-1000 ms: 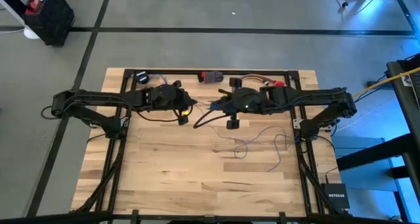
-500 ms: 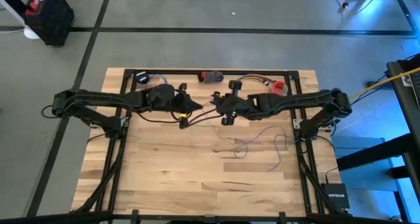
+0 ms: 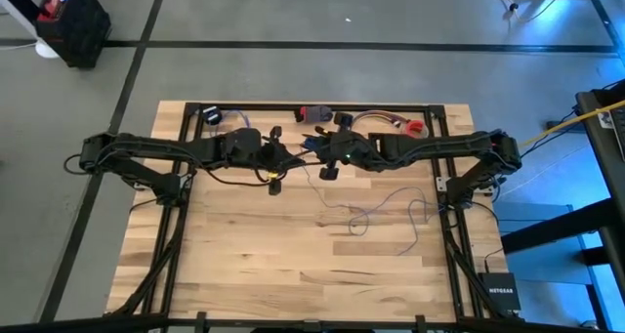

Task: Coil cords
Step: Coil the blue wire on the black spool

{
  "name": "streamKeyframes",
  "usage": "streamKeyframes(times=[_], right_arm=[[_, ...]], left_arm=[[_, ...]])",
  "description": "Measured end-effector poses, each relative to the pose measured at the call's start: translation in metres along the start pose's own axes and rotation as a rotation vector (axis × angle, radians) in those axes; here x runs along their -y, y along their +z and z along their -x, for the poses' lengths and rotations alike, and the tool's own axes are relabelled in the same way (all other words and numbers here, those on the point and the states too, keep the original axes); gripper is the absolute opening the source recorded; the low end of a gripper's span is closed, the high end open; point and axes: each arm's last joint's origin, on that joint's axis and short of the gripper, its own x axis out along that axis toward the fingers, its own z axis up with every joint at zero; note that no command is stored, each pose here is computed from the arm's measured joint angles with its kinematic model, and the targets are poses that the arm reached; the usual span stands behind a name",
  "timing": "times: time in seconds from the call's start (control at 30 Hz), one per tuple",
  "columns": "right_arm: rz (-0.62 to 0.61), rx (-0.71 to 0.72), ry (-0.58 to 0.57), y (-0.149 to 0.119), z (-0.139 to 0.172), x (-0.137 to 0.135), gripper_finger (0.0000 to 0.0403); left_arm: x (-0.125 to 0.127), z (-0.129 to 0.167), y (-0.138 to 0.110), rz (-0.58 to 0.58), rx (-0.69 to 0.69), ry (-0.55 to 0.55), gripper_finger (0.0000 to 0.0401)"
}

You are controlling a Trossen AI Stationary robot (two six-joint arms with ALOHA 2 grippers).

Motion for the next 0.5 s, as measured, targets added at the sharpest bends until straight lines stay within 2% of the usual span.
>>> streamKeyframes(times=[0.2,0.3,0.5], right_arm=[[-0.013,0.020,-0.001,0.002,-0.004,-0.001,0.0003],[-0.020,0.046,0.039,0.003,-0.009,-0.006,0.0003],[-0.030,0.071,0.046,0.005,-0.015,-0.010,0.0003]], left_arm=[[0.002,-0.003,0.006,0.006,0.067,0.007,0.0005],[0.002,-0.006,0.010,0.009,0.125,0.013,0.0005],[0.003,-0.020,0.002,0.021,0.106,0.017,0.0005]])
